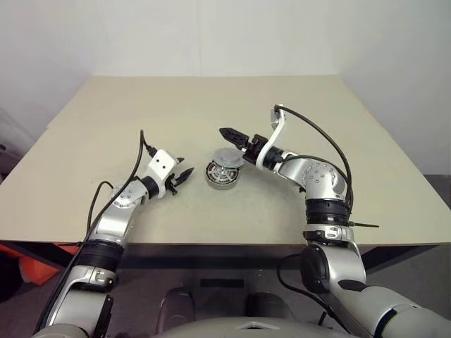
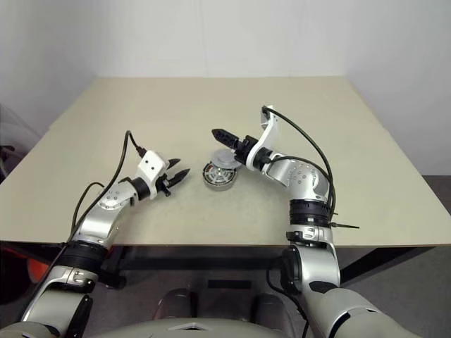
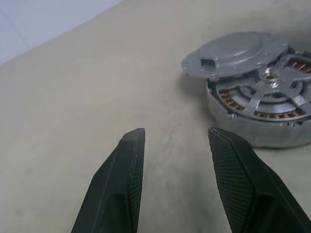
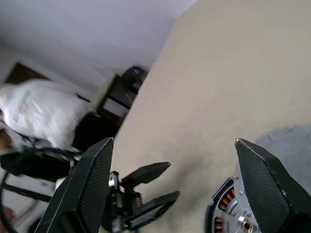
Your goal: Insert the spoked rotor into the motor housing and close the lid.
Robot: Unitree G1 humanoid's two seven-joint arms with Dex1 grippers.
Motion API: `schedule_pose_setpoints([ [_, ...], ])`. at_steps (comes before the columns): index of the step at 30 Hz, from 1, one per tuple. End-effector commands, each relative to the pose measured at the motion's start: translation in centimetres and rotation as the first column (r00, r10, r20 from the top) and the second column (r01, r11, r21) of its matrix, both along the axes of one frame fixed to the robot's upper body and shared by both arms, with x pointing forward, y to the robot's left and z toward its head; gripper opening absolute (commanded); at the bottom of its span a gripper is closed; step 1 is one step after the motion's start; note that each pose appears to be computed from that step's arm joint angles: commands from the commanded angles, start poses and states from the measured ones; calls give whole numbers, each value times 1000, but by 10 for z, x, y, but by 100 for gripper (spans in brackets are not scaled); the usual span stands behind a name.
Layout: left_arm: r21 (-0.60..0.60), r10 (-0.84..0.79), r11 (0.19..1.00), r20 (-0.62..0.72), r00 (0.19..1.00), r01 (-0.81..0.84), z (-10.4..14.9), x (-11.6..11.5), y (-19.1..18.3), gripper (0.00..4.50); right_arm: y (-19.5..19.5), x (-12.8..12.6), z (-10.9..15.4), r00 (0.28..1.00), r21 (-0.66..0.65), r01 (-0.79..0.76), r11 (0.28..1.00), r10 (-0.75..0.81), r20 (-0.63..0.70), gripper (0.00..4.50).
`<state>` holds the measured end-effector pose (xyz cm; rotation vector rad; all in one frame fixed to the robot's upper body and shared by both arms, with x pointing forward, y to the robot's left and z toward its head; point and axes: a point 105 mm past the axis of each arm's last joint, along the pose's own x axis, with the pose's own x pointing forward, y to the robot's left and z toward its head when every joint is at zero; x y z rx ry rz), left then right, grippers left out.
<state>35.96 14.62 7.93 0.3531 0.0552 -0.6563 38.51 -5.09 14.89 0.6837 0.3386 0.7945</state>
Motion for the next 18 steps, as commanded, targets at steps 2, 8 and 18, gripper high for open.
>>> schedule_pose_setpoints([
  [2,-7,27,1000,61,998,-26,17,1,9,219,10,12,3,960,-272,77,959,3,281,449],
  [8,-9,29,1000,60,998,-29,15,0,8,219,17,30,-30,915,-502,169,848,54,400,449],
  [18,-10,42,999,55,998,-42,13,-5,11,219,16,44,-36,906,-509,215,834,23,422,449],
])
